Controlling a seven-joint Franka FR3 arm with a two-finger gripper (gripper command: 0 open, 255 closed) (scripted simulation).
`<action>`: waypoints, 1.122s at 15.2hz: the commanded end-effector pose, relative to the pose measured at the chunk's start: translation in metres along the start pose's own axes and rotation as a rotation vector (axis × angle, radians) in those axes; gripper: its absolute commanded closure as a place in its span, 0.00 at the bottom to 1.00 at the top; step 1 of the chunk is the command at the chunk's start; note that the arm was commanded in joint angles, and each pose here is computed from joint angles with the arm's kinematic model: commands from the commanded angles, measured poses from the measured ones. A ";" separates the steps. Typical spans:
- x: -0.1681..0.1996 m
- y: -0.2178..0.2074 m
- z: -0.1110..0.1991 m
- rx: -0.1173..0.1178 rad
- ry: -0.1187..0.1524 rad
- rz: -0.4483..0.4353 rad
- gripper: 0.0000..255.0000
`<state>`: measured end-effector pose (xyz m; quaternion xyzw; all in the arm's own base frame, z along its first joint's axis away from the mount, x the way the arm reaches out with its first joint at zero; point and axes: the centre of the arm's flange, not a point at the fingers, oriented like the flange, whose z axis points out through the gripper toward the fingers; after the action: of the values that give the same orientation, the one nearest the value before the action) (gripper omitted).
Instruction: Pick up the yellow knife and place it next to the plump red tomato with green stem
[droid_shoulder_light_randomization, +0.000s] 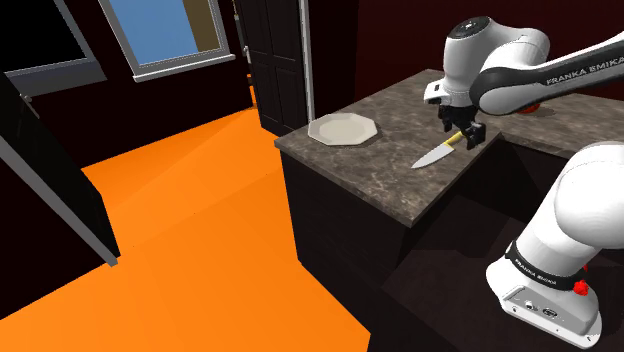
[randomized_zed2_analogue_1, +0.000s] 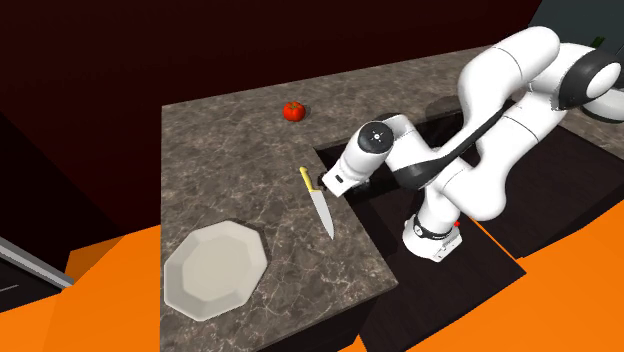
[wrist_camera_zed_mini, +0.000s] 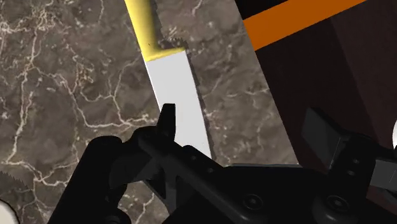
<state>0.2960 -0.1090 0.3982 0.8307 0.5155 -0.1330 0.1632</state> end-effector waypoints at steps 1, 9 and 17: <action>0.002 0.009 0.021 -0.047 -0.026 -0.098 0.00; -0.002 0.035 0.076 -0.134 -0.078 -0.284 0.00; -0.004 0.038 0.100 -0.134 -0.078 -0.284 0.00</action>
<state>0.3233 -0.1685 0.3144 0.7309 0.6286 -0.1524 0.2178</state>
